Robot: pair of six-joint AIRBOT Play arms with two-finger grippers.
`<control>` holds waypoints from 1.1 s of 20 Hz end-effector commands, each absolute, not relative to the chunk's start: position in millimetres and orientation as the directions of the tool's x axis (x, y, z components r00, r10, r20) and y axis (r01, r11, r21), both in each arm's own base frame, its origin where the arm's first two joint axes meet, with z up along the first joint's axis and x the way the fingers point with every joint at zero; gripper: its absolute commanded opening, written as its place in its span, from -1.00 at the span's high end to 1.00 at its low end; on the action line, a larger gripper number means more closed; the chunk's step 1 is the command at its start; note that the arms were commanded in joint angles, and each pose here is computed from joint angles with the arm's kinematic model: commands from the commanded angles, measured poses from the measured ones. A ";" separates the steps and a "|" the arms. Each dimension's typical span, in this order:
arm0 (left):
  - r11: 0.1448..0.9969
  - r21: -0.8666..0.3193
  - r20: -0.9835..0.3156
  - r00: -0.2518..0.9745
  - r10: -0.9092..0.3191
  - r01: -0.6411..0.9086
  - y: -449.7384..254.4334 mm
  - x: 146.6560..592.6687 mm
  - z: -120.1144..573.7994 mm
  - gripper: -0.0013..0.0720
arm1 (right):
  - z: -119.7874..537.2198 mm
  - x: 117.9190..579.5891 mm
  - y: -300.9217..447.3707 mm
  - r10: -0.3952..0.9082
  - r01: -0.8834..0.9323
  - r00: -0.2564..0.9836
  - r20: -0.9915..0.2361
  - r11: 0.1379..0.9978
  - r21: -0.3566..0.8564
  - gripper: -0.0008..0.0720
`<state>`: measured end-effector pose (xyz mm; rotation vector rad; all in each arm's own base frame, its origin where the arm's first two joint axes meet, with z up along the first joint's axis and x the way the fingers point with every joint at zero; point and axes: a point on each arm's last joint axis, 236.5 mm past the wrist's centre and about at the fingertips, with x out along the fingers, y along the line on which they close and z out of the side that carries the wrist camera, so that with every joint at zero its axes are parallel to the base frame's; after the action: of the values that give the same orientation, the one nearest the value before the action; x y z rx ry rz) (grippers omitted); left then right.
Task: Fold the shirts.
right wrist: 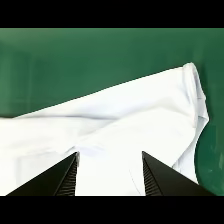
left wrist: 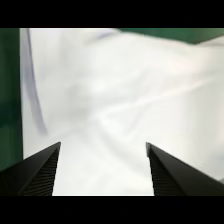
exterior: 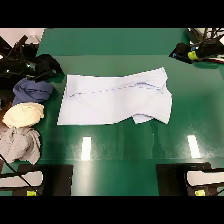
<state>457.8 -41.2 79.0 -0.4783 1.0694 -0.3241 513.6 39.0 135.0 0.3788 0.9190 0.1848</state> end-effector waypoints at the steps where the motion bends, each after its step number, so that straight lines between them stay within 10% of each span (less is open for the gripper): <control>1: 0.858 -0.511 -0.831 0.287 -0.477 -0.054 -15.8 414.3 46.1 -0.71 | 148.2 480.2 43.0 0.359 -0.071 0.528 -0.769 0.922 0.382 -0.26; 9: 0.857 -0.476 -0.879 0.070 -0.472 -0.195 -30.5 293.3 -75.8 -0.71 | 172.9 449.3 60.3 0.385 -0.139 0.502 -0.774 0.920 0.367 -0.26; 19: 0.867 -0.479 -0.878 0.085 -0.471 -0.138 -58.3 299.2 -84.0 -0.64 | 161.6 425.9 63.1 0.398 -0.143 0.405 -0.823 0.917 0.373 -0.26; 21: 0.865 -0.484 -0.875 0.099 -0.474 -0.133 -64.7 303.6 -83.1 0.62 | 153.6 416.9 58.1 0.394 -0.127 0.367 -0.843 0.919 0.374 -0.26; 22: 0.855 -0.500 -0.866 0.107 -0.489 -0.140 -68.1 305.5 -80.8 0.88 | 145.3 411.0 53.2 0.392 -0.106 0.348 -0.852 0.919 0.380 -0.26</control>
<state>299.0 -55.8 -85.4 -0.5064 1.4851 -0.2597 423.8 59.8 156.6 0.2684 1.1182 0.3394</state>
